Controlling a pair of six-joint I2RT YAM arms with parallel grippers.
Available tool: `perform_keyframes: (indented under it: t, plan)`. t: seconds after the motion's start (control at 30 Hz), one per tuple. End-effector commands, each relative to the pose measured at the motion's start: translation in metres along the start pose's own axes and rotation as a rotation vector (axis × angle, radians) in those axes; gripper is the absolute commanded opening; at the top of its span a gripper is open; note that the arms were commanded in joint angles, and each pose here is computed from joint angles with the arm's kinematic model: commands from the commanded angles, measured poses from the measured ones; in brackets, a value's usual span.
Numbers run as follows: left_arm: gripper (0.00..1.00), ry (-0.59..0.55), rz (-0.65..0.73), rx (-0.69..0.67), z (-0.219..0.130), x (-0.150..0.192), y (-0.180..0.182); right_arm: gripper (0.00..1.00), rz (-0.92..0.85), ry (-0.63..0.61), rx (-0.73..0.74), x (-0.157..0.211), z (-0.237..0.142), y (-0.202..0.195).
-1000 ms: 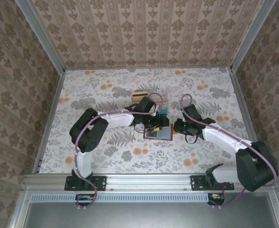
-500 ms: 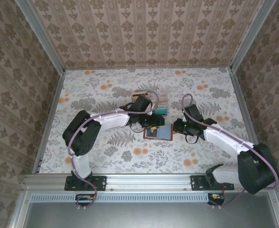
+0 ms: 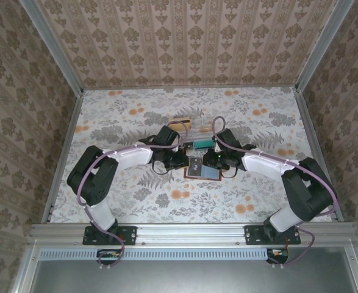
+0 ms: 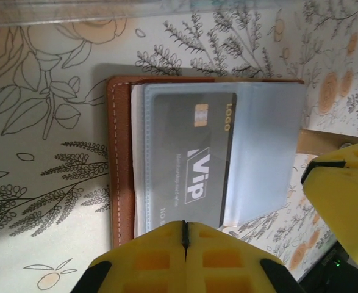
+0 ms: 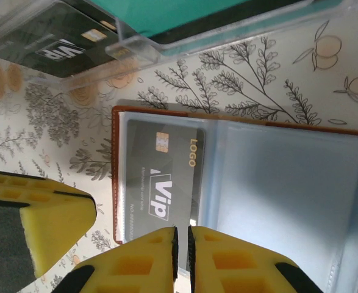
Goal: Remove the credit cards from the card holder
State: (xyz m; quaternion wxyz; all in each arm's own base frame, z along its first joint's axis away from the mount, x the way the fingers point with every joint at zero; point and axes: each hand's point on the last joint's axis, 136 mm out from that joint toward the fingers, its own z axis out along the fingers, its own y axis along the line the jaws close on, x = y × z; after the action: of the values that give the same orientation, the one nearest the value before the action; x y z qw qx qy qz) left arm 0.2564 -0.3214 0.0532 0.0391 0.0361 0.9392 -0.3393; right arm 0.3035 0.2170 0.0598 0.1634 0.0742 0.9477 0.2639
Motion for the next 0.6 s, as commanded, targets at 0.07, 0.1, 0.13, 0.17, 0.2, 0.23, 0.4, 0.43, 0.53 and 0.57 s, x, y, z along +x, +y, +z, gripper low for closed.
perform_keyframes:
  t: [0.07,0.1,0.13,0.17,0.2,0.23,0.4,0.43,0.53,0.57]
  plan:
    - [0.00,0.018,0.018,-0.014,0.013,0.000,0.007,0.16,0.063,0.039,-0.043,0.001,0.012,0.009]
    - [0.00,0.021,0.019,-0.010,0.015,-0.001,0.007,0.16,0.069,0.047,-0.047,0.002,0.014,0.009]
    - [0.00,0.021,0.017,-0.008,0.016,-0.002,0.006,0.16,0.075,0.056,-0.046,0.003,0.016,0.009]
    - [0.00,0.021,0.017,-0.006,0.017,-0.003,0.006,0.16,0.084,0.064,-0.045,0.005,0.018,0.007]
    - [0.00,0.023,0.014,-0.008,0.019,-0.003,0.007,0.16,0.089,0.070,-0.045,0.006,0.021,0.006]
    - [0.00,0.025,0.013,-0.011,0.020,-0.003,0.008,0.15,0.093,0.072,-0.047,0.006,0.022,0.006]
    - [0.00,0.039,-0.008,-0.037,0.024,0.002,0.018,0.16,0.107,0.098,-0.033,0.011,0.030,0.001]
    - [0.00,0.043,-0.015,-0.041,0.025,0.004,0.021,0.16,0.111,0.102,-0.031,0.012,0.032,0.000]
    - [0.00,0.053,-0.032,-0.052,0.028,0.009,0.027,0.16,0.122,0.112,-0.019,0.015,0.036,-0.005]
    - [0.00,0.054,-0.036,-0.058,0.028,0.011,0.029,0.16,0.125,0.113,-0.016,0.015,0.037,-0.006]
